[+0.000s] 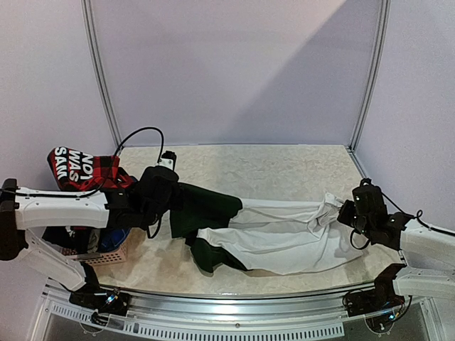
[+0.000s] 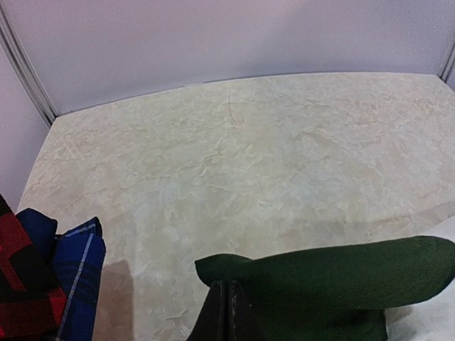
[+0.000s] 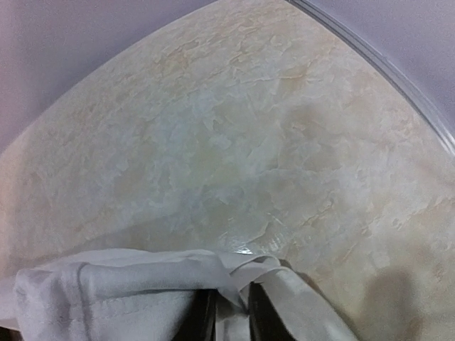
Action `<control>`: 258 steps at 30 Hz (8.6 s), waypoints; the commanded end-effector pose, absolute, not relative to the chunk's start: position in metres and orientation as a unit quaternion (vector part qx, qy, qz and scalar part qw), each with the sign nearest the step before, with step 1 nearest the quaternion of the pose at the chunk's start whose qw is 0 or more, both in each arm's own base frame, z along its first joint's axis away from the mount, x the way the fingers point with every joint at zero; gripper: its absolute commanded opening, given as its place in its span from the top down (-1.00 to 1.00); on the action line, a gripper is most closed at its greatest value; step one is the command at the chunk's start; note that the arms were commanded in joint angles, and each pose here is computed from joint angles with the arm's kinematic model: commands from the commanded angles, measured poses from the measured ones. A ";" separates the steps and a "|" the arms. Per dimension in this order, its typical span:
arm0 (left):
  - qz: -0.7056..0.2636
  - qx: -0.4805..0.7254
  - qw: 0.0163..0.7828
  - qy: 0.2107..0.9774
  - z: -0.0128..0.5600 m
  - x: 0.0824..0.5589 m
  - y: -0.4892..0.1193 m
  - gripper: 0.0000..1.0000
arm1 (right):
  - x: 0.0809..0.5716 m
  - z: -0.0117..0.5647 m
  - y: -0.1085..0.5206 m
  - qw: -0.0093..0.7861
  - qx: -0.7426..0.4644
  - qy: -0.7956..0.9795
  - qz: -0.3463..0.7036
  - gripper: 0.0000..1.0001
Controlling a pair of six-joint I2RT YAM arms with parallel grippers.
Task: Fold and stack the mixed laundry pile
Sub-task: Flatten out the crumpled T-shirt at the center of the board.
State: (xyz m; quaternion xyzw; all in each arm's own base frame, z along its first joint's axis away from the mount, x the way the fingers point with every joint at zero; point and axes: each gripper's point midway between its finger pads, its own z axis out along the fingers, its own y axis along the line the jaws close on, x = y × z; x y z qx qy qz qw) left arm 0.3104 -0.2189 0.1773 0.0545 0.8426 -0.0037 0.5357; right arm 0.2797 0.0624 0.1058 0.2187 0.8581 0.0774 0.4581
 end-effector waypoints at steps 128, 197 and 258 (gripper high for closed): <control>-0.536 0.237 0.663 0.466 0.686 0.097 -0.195 1.00 | 0.135 0.645 0.120 0.677 -0.149 0.628 0.354 1.00; -0.147 -0.067 0.414 0.896 0.129 0.600 -0.231 1.00 | 0.543 0.086 0.031 0.284 0.137 0.936 -0.153 0.76; -0.156 -0.161 0.300 0.927 0.030 0.502 -0.227 0.13 | 0.433 0.070 0.139 0.285 0.073 0.954 0.052 -0.47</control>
